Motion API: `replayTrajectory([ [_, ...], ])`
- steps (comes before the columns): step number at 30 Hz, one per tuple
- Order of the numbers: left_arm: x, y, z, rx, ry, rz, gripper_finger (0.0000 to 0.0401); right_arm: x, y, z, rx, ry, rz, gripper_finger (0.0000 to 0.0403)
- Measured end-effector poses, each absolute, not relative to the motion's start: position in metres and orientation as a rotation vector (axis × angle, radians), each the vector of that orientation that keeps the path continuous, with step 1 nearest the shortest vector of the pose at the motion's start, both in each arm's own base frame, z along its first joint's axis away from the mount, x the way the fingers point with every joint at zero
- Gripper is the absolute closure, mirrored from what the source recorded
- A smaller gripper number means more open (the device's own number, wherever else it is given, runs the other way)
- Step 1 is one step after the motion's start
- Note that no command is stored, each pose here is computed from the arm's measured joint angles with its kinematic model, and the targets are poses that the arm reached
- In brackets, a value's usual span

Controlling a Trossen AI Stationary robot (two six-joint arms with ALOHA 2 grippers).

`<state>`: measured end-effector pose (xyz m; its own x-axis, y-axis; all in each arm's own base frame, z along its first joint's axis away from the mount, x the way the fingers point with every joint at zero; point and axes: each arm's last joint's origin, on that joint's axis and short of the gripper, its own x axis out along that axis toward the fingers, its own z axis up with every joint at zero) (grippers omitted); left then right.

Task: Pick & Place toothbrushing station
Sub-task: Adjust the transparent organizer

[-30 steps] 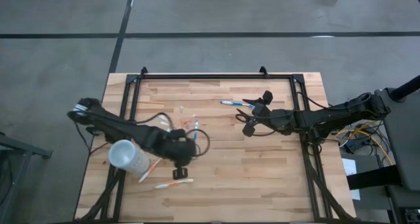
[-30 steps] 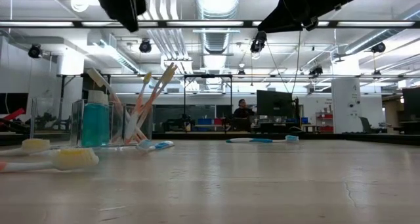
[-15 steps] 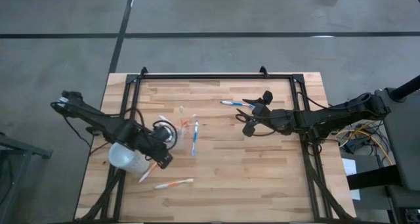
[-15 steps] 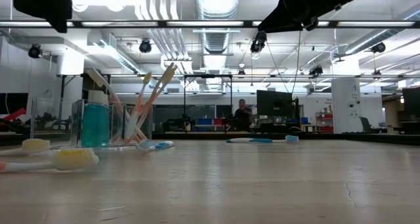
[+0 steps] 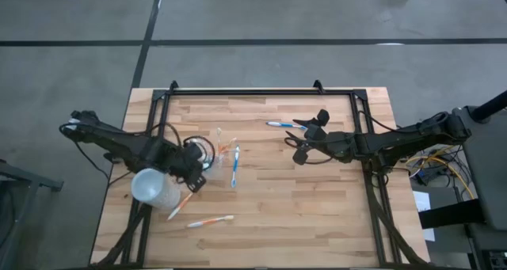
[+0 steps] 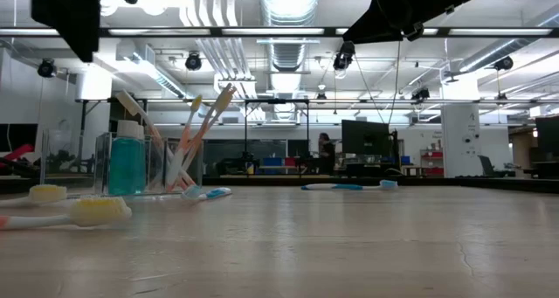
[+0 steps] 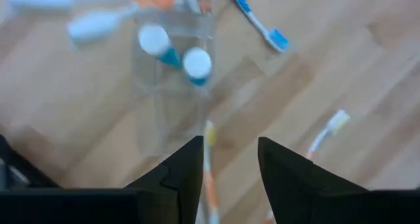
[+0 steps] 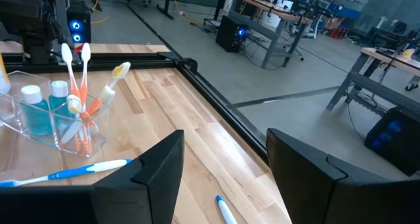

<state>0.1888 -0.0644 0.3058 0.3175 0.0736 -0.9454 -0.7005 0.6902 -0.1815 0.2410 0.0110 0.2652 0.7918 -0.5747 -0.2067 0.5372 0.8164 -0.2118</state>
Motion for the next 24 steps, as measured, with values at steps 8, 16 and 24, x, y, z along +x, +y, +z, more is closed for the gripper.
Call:
replayTrajectory([
  [8,0.194,-0.023,0.304,-0.559,1.207,0.588,0.0252,0.241,0.011,0.265,-0.145,0.268,-0.600,0.0193],
  [16,0.196,-0.003,0.277,-0.553,1.288,0.527,0.0252,0.241,0.011,0.265,-0.145,0.268,-0.600,0.0193],
  [24,0.191,0.009,0.251,-0.592,1.292,0.501,0.0252,0.241,0.011,0.265,-0.145,0.268,-0.601,0.0193],
])
